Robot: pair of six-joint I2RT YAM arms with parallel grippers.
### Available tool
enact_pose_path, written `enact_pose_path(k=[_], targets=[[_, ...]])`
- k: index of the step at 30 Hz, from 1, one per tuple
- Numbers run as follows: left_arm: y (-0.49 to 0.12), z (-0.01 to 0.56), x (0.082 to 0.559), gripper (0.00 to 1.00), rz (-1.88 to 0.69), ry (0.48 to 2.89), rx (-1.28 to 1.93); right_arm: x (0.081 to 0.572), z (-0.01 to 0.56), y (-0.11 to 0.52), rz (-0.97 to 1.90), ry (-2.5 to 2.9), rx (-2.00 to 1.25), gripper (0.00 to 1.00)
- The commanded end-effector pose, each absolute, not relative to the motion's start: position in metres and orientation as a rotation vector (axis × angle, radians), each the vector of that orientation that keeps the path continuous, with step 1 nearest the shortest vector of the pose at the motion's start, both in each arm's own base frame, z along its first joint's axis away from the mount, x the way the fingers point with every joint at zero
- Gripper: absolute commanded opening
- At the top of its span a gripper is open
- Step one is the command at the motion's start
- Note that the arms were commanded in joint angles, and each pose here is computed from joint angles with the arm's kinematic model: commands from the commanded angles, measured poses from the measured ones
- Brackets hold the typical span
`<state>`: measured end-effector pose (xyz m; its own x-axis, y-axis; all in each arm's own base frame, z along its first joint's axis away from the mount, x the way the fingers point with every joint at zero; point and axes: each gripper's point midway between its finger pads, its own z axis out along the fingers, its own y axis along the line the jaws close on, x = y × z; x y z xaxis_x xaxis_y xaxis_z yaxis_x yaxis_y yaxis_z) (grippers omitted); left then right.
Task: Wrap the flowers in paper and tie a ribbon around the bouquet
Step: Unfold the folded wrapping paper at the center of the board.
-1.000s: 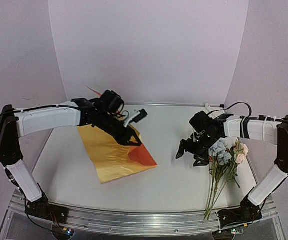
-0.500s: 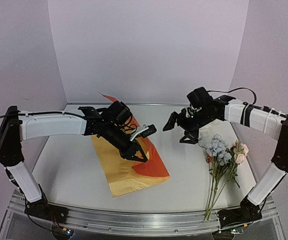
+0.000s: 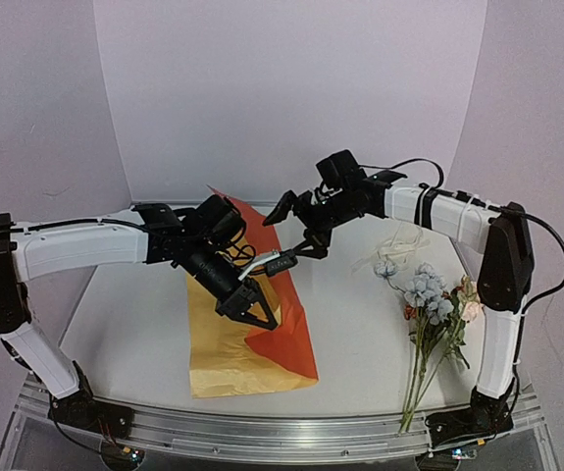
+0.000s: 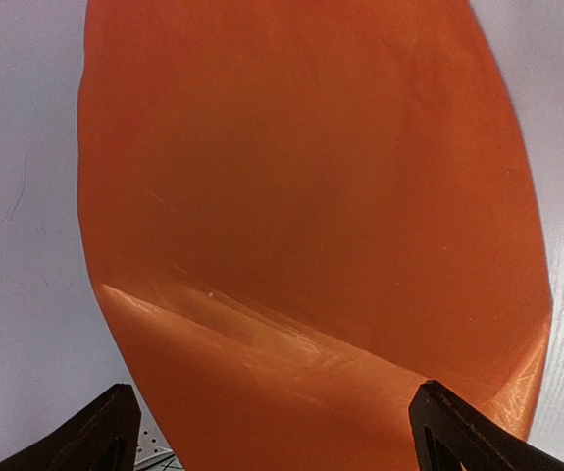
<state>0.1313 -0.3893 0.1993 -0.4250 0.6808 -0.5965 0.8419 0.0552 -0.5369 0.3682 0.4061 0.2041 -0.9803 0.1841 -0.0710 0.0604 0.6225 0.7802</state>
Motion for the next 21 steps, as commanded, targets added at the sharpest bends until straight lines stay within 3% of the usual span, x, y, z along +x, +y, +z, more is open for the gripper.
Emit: enact_pose_path(k=[1,12,21], targets=[[-0.378,0.243,0.108,0.0,-1.39,2.021,1.679,0.381,0.244,0.424,1.404,2.579,0.192,0.98],[-0.376,0.25,0.089,0.0,-1.425,2.077,1.788,0.372,0.283,0.424,1.439,2.53,0.057,0.98],[-0.388,0.242,0.085,0.0,-1.415,2.102,1.838,0.333,0.26,0.397,1.3,2.645,-0.065,0.98]])
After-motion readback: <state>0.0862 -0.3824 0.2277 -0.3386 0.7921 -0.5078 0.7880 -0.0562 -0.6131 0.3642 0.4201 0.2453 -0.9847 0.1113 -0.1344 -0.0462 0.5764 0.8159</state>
